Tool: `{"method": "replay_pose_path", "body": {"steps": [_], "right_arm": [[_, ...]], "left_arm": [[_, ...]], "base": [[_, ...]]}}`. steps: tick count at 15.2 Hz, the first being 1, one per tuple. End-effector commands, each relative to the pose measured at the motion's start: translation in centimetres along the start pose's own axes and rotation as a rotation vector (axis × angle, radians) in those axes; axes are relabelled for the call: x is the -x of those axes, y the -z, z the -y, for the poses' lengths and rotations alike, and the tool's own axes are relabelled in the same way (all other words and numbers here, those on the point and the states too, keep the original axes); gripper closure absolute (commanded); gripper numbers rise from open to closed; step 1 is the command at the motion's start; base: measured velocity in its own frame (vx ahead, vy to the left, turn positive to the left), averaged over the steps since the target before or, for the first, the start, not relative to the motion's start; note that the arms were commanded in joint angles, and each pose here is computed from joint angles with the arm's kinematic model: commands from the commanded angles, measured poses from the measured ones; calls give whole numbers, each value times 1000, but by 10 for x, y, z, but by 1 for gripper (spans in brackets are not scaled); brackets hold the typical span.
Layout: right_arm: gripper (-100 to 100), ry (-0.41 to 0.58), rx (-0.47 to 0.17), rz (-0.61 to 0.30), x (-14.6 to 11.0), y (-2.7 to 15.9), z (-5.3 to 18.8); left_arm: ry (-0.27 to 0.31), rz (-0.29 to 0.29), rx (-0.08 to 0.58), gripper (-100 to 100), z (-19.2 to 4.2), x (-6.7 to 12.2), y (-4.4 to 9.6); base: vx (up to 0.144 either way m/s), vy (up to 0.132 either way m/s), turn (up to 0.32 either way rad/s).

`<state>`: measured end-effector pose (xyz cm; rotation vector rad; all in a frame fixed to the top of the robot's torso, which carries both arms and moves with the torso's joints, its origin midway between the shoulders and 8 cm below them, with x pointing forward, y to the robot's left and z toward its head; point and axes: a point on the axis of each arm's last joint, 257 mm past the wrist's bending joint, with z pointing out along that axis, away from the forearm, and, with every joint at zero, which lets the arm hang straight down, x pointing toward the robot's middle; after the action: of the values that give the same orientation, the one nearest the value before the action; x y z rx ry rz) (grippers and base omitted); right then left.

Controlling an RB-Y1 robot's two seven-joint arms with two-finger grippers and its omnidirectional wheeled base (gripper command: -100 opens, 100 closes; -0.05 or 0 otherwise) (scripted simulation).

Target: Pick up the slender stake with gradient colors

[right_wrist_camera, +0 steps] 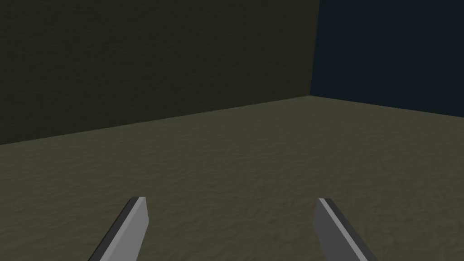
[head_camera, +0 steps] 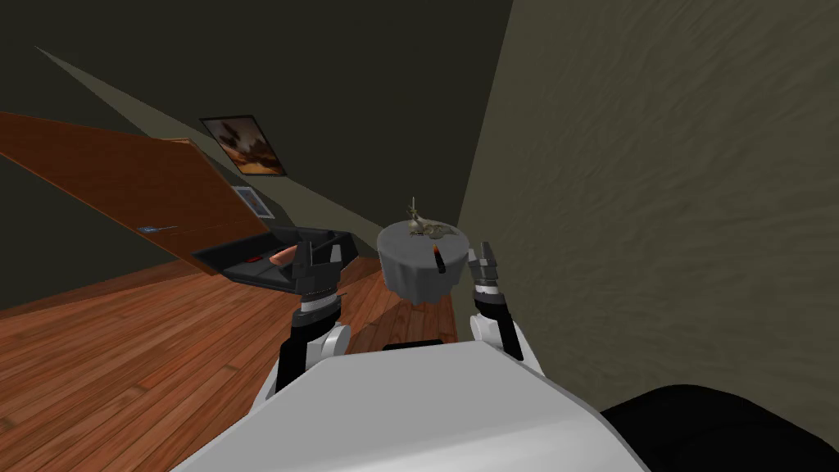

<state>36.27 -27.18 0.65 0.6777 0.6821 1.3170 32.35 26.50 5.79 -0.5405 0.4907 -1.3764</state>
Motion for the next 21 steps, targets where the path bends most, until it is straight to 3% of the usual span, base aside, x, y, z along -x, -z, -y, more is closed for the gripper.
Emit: {"method": "replay_pose_path", "body": {"steps": [1,11,12,13,14,15,16,18,19,21], "right_arm": [[-100,48,28,-44,-9,-5,-4],[-100,332,223,-271,-66,-22,-26],[-100,387,274,-313,-77,-24,-30],[-100,399,275,-320,-79,-23,-30],[-100,453,330,-362,-90,-25,-34],[-100,470,333,-371,-93,-24,-33],[-100,522,388,-411,-103,-24,-37],[-100,546,396,-423,-107,-24,-36],[-100,608,461,-467,-119,-23,-39],[-100,625,464,-477,-122,-22,-38]], "left_arm": [[0,0,0,0,0,0,0],[0,0,0,0,0,0,0],[0,0,0,0,0,0,0],[0,0,0,0,0,0,0],[0,0,0,0,0,0,0],[0,0,0,0,0,0,0],[0,0,0,0,0,0,0],[0,0,0,0,0,0,0],[0,0,0,0,0,0,0],[0,0,0,0,0,0,0]], "base": [[4,-2,20],[15,-9,37],[15,-7,40],[15,-9,37],[18,-9,45],[18,-10,38],[16,-10,45],[14,-7,31],[13,-5,30],[11,-5,33]]}}
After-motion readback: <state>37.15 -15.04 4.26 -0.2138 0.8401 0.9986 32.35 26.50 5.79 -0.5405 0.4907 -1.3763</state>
